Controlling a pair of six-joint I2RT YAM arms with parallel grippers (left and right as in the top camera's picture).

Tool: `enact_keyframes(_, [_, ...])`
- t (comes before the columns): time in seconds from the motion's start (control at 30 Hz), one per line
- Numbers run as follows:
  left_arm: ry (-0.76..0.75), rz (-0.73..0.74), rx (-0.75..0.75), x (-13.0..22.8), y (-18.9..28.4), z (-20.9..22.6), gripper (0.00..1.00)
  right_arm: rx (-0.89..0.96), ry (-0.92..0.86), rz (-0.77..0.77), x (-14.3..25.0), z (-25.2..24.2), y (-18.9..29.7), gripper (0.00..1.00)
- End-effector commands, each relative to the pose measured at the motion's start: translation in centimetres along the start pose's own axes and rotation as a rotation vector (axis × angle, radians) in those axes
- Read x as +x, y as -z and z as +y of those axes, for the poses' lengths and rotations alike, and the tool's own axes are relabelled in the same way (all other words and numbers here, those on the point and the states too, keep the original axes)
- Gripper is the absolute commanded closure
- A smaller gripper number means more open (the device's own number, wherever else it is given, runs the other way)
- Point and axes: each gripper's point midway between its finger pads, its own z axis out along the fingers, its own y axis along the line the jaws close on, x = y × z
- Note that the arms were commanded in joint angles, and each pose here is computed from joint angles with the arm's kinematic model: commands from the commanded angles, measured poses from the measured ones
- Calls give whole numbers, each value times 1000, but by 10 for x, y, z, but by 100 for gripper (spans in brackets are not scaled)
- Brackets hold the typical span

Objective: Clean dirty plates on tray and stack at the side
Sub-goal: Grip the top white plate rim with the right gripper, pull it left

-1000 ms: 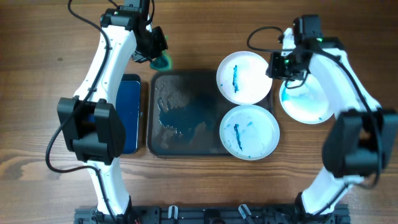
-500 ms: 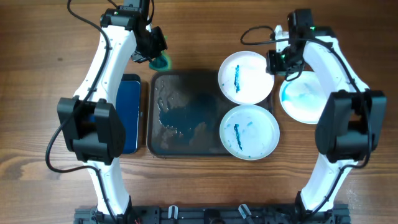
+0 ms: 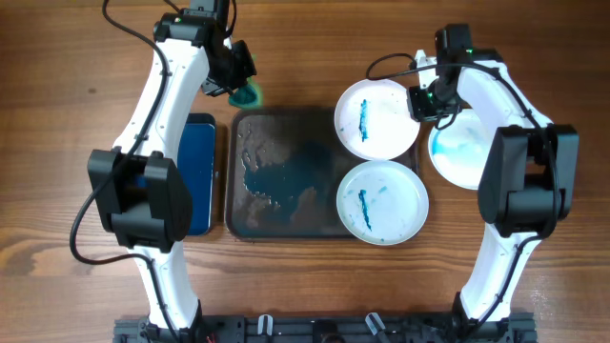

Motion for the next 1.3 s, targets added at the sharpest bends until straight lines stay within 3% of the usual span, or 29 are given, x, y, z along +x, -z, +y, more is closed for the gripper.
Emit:
enact_keyframes(0.0, [9,-39,8,-8,13,-2,96,-36,-10,14,4,4,-7,83])
enact_keyframes(0.07, [9,-39,9,-7,13,-2,96,-37,-11,14,4,4,-7,86])
enact_keyframes(0.13, [9,-39,9,-7,13,-2,96,-40,-12,14,4,5,-7,96])
enact_keyframes(0.33, [8,-41,10,-8,13,-3,96,-45,-118,-3,-6,15,21,96])
enact_keyframes(0.5, [8,-47,11,-9,13,-3,96,-83,-117,-72,-24,70,63,96])
enact_keyframes(0.67, [7,-42,-15,-7,13,2,96,-108,-156,33,3,143,49,96])
enact_keyframes(0.87, [-47,9,-50,5,13,10,96,-78,-225,191,53,174,11,96])
enact_keyframes(1.1, [-42,37,-20,11,13,6,96,-250,-11,227,58,205,-12,95])
enact_keyframes(1.17, [-42,48,-6,13,13,3,96,-263,-12,224,56,207,-17,88])
enact_keyframes(1.2, [-41,52,1,14,13,2,96,-264,-19,220,55,207,-17,77])
enact_keyframes(1.23, [-42,53,4,14,13,2,96,-256,-71,227,55,207,-17,67])
enact_keyframes(1.27, [-42,53,4,14,13,2,96,-232,-162,251,59,205,-18,66])
